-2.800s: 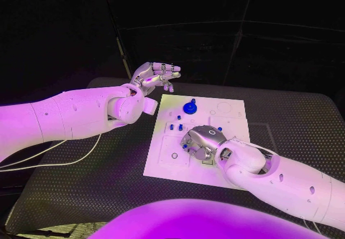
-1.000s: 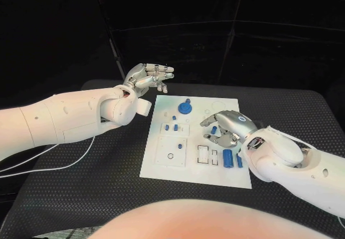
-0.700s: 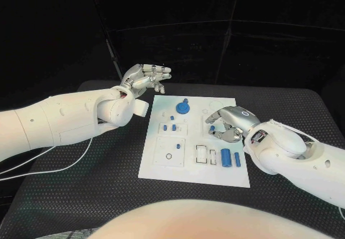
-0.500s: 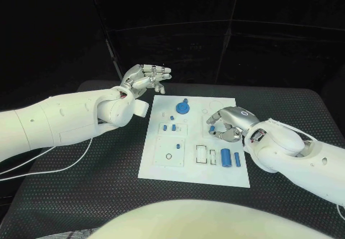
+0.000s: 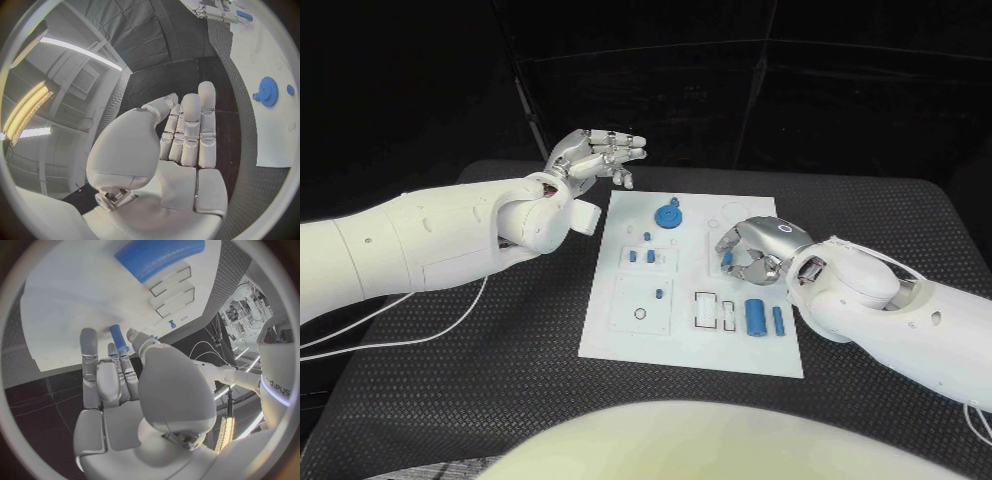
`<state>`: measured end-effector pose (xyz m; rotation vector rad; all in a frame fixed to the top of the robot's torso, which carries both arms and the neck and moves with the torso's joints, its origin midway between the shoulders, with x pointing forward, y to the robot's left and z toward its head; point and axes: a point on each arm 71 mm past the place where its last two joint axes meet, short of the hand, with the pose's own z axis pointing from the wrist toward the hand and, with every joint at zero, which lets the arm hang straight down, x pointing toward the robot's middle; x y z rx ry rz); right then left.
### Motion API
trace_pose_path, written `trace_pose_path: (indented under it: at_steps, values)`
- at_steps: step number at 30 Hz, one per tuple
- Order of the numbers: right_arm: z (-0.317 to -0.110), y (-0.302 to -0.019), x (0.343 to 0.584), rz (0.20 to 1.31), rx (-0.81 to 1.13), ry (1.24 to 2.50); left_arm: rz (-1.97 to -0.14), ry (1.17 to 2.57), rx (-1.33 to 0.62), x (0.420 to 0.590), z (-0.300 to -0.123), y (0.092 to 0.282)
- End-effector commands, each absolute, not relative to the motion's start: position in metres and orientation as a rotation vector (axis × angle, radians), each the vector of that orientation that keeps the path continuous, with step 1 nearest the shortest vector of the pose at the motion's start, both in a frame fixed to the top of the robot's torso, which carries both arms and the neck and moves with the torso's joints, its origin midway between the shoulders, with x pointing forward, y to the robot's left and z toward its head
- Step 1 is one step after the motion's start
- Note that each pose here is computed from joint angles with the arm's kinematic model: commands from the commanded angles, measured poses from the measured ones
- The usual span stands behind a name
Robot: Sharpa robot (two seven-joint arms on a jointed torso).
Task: Assemble the parts on the task board
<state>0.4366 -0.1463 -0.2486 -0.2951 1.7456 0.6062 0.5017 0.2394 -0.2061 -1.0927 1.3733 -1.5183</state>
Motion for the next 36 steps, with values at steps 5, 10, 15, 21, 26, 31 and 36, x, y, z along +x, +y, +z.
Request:
trace_pose_path:
  at_steps: [5, 10, 15, 21, 26, 31, 36]
  values:
    - [-0.25, -0.146, 0.437, 0.587, -0.321, 1.772, -1.535, 1.375, -1.091, 0.502, -0.205, 0.238]
    - [-0.251, -0.147, 0.437, 0.579, -0.32, 1.776, -1.536, 1.376, -1.091, 0.502, -0.205, 0.238]
    - [-0.251, -0.149, 0.438, 0.566, -0.321, 1.774, -1.536, 1.377, -1.091, 0.502, -0.205, 0.238]
    - [-0.25, -0.149, 0.438, 0.567, -0.319, 1.759, -1.535, 1.377, -1.092, 0.502, -0.205, 0.238]
    - [-0.246, -0.145, 0.436, 0.603, -0.318, 1.72, -1.535, 1.378, -1.092, 0.502, -0.205, 0.238]
    - [-0.24, -0.14, 0.433, 0.652, -0.311, 1.67, -1.535, 1.377, -1.092, 0.502, -0.205, 0.238]
    - [-0.235, -0.138, 0.43, 0.684, -0.293, 1.629, -1.534, 1.377, -1.092, 0.502, -0.205, 0.239]
